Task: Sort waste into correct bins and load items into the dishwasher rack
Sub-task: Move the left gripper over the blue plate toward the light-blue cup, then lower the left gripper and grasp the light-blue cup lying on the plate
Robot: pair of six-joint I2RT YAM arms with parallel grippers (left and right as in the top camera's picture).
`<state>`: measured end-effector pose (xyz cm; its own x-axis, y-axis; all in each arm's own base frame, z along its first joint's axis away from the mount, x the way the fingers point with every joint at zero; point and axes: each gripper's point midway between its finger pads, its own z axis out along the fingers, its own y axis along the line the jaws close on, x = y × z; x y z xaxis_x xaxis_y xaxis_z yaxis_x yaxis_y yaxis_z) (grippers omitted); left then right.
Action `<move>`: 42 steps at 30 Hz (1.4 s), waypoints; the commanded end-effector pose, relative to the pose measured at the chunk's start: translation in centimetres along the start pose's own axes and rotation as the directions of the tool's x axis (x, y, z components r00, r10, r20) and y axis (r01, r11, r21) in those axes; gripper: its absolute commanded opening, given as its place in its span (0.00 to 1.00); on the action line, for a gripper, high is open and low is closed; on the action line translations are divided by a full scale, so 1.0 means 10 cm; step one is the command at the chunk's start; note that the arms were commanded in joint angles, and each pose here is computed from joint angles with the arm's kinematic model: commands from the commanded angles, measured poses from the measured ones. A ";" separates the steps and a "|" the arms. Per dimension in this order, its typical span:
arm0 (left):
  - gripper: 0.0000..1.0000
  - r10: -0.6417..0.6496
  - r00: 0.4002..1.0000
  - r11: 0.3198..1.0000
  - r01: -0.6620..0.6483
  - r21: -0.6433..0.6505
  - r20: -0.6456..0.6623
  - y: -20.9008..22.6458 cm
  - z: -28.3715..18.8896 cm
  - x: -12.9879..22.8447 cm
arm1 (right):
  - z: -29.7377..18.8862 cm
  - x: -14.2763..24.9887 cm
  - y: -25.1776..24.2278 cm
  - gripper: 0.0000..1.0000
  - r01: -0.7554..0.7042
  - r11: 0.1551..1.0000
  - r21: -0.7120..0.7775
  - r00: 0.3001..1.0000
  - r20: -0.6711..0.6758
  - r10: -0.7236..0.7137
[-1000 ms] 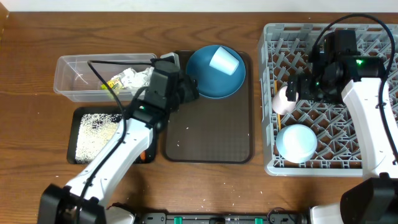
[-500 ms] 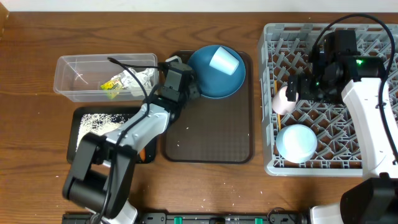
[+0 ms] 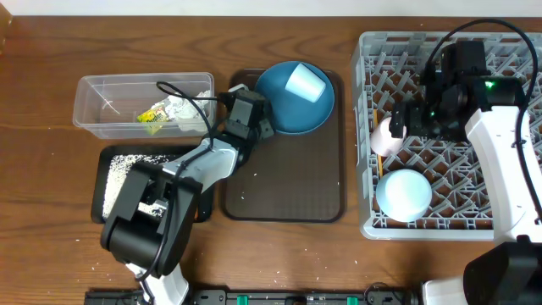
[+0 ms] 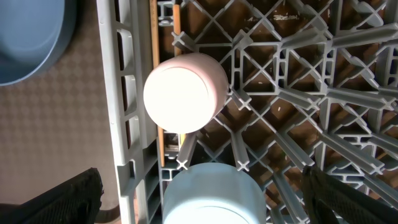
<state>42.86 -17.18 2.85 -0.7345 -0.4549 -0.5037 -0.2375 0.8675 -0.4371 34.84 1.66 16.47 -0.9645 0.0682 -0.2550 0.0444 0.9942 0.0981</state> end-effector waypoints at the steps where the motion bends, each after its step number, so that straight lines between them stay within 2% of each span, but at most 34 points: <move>1: 0.37 -0.007 1.000 1.000 0.007 -0.016 0.014 0.03 0.01 0.00 | -0.03 -0.04 -0.03 0.99 -0.004 1.000 0.004 1.000 0.012 0.004; 11: 0.19 0.000 0.999 1.000 0.001 0.008 -0.047 -0.04 -0.14 0.07 | -0.03 -0.04 -0.03 0.99 -0.004 1.000 0.004 1.000 0.012 0.004; 19: 0.19 0.002 0.996 0.999 -0.005 -0.036 -0.093 0.01 -0.59 0.08 | -0.03 -0.04 -0.03 0.99 -0.004 1.000 0.004 1.000 0.012 0.004; 27: 0.19 0.015 0.977 0.996 -0.033 -0.080 -0.212 0.14 -0.93 0.30 | -0.03 -0.04 -0.03 0.99 -0.004 1.000 0.004 1.000 0.012 0.004; 29: 0.19 0.080 0.972 0.994 -0.095 -0.059 -0.219 0.13 -0.94 0.30 | -0.03 -0.04 -0.03 0.99 -0.004 1.000 0.004 1.000 0.012 0.004; 31: 0.19 0.199 0.958 0.980 -0.200 0.019 -0.208 -0.01 -0.98 0.25 | -0.03 -0.04 -0.03 0.99 -0.004 1.000 0.004 1.000 0.012 0.004; 33: 0.23 0.298 0.936 0.951 -0.276 0.137 -0.187 -0.26 -1.06 0.18 | -0.03 -0.04 -0.03 0.99 -0.004 1.000 0.004 1.000 0.012 0.004; 36: 0.40 0.420 0.900 0.878 -0.370 0.304 -0.120 -0.68 -1.23 0.03 | -0.03 -0.04 -0.03 0.99 -0.004 1.000 0.004 1.000 0.012 0.004; 39: 0.52 0.482 0.876 0.826 -0.444 0.348 -0.025 -0.87 -1.28 -0.13 | -0.03 -0.04 -0.03 0.99 -0.004 1.000 0.004 1.000 0.012 0.004; 42: 0.53 0.538 0.841 0.779 -0.518 0.354 0.048 -0.95 -1.26 -0.21 | -0.03 -0.04 -0.03 0.99 -0.004 1.000 0.004 1.000 0.012 0.004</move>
<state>38.63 -21.07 15.95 -0.7843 -0.0471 -0.6186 0.2729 0.8693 -0.4122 34.84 1.66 16.47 -0.9645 0.0682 -0.2550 0.0444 0.9942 0.0981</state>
